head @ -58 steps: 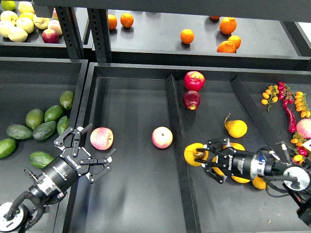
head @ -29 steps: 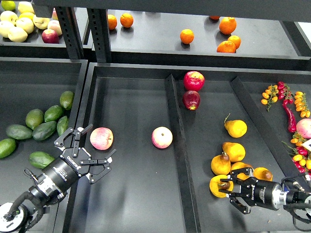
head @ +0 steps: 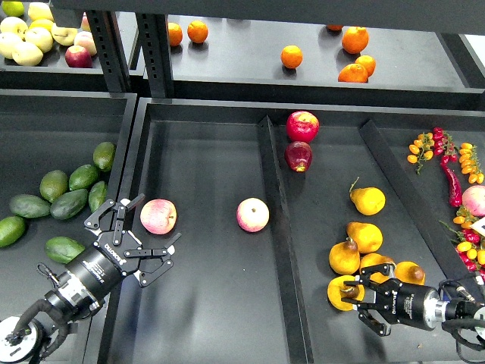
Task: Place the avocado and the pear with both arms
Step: 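Set the pear among the yellow pears and open the right gripper, then raise the open right gripper away from the pears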
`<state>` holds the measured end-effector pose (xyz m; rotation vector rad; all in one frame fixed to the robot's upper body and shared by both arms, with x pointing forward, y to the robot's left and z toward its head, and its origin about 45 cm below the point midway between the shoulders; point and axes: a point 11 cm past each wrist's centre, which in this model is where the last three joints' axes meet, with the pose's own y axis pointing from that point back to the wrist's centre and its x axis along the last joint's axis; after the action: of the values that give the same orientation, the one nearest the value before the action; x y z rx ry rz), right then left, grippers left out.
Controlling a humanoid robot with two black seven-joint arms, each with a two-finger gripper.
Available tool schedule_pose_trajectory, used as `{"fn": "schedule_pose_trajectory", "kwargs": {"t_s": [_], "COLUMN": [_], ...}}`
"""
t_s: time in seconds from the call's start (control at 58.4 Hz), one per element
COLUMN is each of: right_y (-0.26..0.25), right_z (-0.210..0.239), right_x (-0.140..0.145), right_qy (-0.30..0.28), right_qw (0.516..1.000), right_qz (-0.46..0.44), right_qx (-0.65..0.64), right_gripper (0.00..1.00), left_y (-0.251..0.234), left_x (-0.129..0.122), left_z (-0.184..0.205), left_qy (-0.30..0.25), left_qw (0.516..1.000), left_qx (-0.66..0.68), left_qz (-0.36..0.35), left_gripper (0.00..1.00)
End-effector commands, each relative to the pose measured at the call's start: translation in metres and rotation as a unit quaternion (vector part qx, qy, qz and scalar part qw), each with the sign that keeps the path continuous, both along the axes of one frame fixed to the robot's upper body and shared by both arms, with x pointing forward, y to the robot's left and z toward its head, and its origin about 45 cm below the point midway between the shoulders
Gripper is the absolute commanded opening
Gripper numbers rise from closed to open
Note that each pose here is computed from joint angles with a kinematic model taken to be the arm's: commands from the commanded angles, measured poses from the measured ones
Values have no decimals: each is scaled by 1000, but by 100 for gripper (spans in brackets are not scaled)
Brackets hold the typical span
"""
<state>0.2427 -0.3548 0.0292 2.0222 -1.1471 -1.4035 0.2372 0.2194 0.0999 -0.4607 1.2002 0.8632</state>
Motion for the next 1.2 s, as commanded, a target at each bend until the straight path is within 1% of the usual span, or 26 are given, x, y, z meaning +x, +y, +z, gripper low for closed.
{"fn": "schedule_pose_trajectory", "kwargs": {"t_s": [0.0,0.051,0.154,0.188,0.308,0.377,0.514,0.633,0.702,0.788,0.822,0.89,1.01,1.181], "right_y": [-1,-1,-1,-1,-5,-10,-11,-9,6,27,40,57,84,120], "right_z": [1,2,2,2,11,20,48,66,73,78,84,90,96,97], "right_x": [1,1,1,1,7,12,39,61,74,86,97,106,116,125], "right_qy": [-1,-2,-2,-3,-14,-25,-68,-102,-121,-138,-152,-166,-180,-181], "right_qw": [1000,1000,1000,1000,1000,1000,998,995,992,988,984,976,962,939], "right_qz": [0,1,2,1,5,10,12,0,-6,-16,-38,-56,-86,-129], "right_qx": [-1,-1,-1,-1,-5,-10,-6,5,28,62,90,126,186,264], "right_gripper": [51,55,67,68,78,81,84,91,97,98,98,98,99,99], "left_y": [0,0,0,0,0,0,0,0,0,0,0,1,2,1], "left_x": [0,0,0,0,0,-1,-2,-4,-4,-5,-5,-8,-11,-11], "left_z": [0,0,0,0,0,0,-1,-2,-2,-3,-2,-5,-6,-7], "left_qy": [0,0,0,0,-1,1,3,5,5,6,5,10,13,14], "left_qw": [1000,1000,1000,1000,1000,1000,1000,1000,1000,1000,1000,1000,1000,1000], "left_qx": [0,0,0,0,0,0,0,-1,-1,-1,-1,-1,-2,-3], "left_qz": [0,0,-1,-1,0,0,0,1,1,1,2,4,5,4], "left_gripper": [99,99,99,99,99,99,99,99,99,99,99,99,99,99]}}
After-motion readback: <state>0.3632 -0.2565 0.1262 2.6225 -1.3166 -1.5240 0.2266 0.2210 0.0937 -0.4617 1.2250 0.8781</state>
